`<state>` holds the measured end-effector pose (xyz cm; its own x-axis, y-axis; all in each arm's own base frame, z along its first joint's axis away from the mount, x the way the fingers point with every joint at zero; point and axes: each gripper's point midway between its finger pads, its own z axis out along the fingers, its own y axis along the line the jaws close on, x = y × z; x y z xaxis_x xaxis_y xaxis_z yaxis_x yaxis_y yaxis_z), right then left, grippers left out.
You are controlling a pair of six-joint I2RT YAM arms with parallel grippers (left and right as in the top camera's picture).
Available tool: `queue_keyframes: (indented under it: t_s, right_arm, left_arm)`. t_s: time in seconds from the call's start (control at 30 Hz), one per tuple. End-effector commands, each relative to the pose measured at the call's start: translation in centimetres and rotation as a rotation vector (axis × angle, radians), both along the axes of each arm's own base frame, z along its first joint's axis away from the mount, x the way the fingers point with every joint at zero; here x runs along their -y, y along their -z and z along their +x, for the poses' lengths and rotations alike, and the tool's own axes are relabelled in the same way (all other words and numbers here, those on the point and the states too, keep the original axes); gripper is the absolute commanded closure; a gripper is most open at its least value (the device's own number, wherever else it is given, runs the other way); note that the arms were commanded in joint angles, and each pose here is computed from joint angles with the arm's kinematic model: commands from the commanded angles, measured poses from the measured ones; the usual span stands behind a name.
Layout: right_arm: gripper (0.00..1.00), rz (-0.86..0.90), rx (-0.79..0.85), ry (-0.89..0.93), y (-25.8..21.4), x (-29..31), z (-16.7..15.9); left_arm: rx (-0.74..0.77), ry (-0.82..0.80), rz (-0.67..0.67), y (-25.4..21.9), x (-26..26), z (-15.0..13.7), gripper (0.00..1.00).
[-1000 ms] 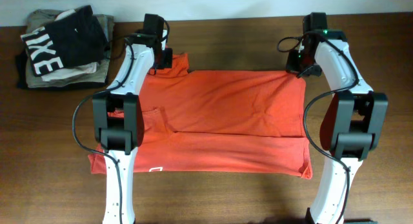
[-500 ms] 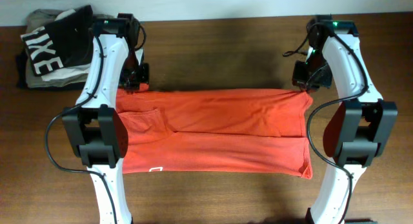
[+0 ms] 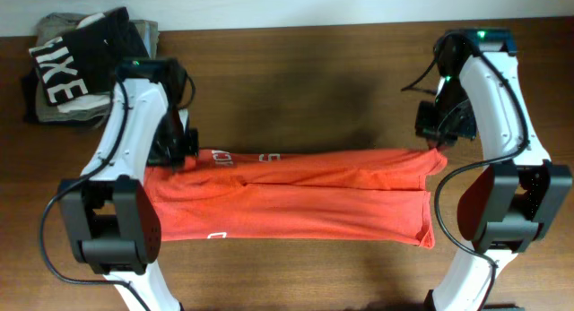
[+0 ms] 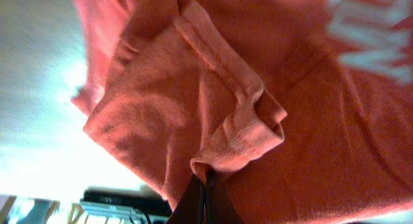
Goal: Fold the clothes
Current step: 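Fold the top edge down toward the bottom with both grippers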
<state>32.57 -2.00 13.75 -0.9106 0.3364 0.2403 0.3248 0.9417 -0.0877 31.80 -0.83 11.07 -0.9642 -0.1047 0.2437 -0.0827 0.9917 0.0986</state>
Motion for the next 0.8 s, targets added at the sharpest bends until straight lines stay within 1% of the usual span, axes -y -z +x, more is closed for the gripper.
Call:
queue_keyframes:
  t_s: [0.0,0.07,0.13,0.27,0.3,0.33,0.37,0.4,0.43,0.47,0.53,0.67,0.7,0.73,0.77]
  right_arm:
    - [0.96,-0.020,-0.106,-0.031,1.6,-0.6,-3.0]
    - [0.96,-0.016,-0.200,-0.047,4.6,-1.0,-5.5]
    - [0.96,-0.014,-0.261,-0.047,5.9,-1.0,-7.3]
    - [0.96,-0.057,-0.312,-0.059,5.9,-0.2,-8.5]
    - [0.84,-0.057,-0.307,-0.058,5.9,-0.2,-8.4]
    - [0.65,-0.057,-0.307,-0.058,5.9,-0.2,-8.4]
    - [0.35,-0.057,-0.310,-0.059,5.9,-0.2,-8.5]
    - [0.20,-0.057,-0.316,-0.060,5.8,-0.3,-8.6]
    - [0.13,-0.057,-0.318,-0.060,5.7,-0.3,-8.6]
    - [0.12,-0.057,-0.314,-0.060,5.8,-0.3,-8.6]
    - [0.11,-0.057,-0.302,-0.059,5.9,-0.3,-8.3]
    - [0.09,-0.057,-0.262,-0.058,6.4,-0.3,-7.5]
    - [0.10,-0.055,-0.249,-0.057,6.6,-0.3,-7.2]
    - [0.16,-0.036,-0.235,-0.049,6.8,-0.7,-6.9]
    - [0.24,-0.005,-0.221,-0.041,7.0,-1.2,-6.6]
  left_arm:
    - [-0.088,-0.053,0.033,2.2,-0.6,-2.6,0.99]
    - [-0.107,-0.064,0.050,1.9,-0.9,-4.0,1.00]
    - [-0.132,-0.120,0.147,1.8,-2.1,-5.8,0.99]
    - [-0.174,-0.145,0.171,3.1,-2.4,-7.3,0.99]
    - [-0.184,-0.148,0.173,3.7,-2.4,-7.7,1.00]
    - [-0.187,-0.147,0.174,3.9,-2.4,-7.8,0.95]
    - [-0.187,-0.147,0.173,4.1,-2.4,-7.9,0.69]
    - [-0.183,-0.147,0.174,4.1,-2.4,-7.8,0.42]
    - [-0.178,-0.147,0.173,4.1,-2.4,-7.7,0.40]
    - [-0.163,-0.148,0.172,4.2,-2.4,-7.3,0.39]
    - [-0.129,-0.151,0.167,4.1,-2.3,-6.4,0.39]
    - [0.023,-0.156,0.168,0.8,-2.5,-2.4,0.39]
    - [0.068,-0.160,0.159,-0.1,-2.4,-1.2,0.46]
    - [0.070,-0.165,0.127,0.0,-1.7,-1.1,0.70]
    - [0.061,-0.145,0.046,0.5,-0.2,-1.1,0.88]
